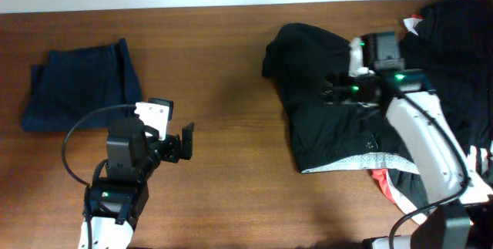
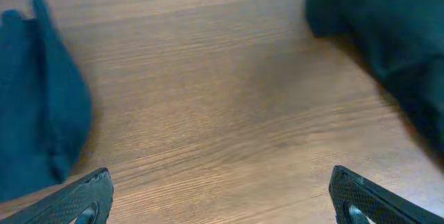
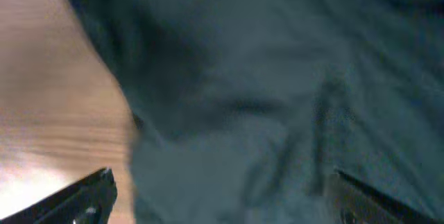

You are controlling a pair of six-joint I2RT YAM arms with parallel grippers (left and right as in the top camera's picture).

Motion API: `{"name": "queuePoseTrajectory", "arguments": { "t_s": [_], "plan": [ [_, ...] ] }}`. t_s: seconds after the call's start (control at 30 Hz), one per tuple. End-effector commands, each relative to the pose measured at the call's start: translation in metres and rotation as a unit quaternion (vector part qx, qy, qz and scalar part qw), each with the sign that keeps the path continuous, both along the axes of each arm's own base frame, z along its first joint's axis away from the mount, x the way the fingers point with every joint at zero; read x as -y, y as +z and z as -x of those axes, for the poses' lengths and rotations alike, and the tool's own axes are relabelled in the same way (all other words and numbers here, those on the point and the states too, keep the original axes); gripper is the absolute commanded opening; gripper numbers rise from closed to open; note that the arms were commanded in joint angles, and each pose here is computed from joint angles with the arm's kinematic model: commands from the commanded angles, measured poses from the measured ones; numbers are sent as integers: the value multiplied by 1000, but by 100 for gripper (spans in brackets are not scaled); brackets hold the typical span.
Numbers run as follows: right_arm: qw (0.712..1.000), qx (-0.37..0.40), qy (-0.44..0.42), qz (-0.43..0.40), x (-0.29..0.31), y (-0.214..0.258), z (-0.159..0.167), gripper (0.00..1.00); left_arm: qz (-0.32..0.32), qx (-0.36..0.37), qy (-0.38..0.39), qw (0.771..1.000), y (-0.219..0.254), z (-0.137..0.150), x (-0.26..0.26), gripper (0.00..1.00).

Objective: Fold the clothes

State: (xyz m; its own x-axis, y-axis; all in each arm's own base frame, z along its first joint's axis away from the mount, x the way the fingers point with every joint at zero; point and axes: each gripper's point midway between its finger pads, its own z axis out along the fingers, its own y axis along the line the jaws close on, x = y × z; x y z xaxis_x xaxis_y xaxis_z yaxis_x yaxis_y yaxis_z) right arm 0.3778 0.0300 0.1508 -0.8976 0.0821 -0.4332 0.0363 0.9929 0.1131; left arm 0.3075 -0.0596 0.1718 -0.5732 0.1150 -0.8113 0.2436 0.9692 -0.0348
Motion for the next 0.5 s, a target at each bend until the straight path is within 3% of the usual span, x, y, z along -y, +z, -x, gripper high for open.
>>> {"name": "queuePoseTrajectory", "arguments": {
  "t_s": [0.0,0.17,0.3,0.47],
  "plan": [
    [997,-53,-50,6,36,0,31,99,87,-23,-35,995,5,3,27,99],
    [986,-149,-79,2,51,-13,77,99,144,-86,-81,982,-17,6,60,99],
    [982,-156,-106,-3,58,-13,80,99,163,-134,-116,970,-45,6,105,99],
    [978,-159,-131,-7,71,-13,84,99,219,-209,-172,937,-81,21,177,99]
  ]
}}
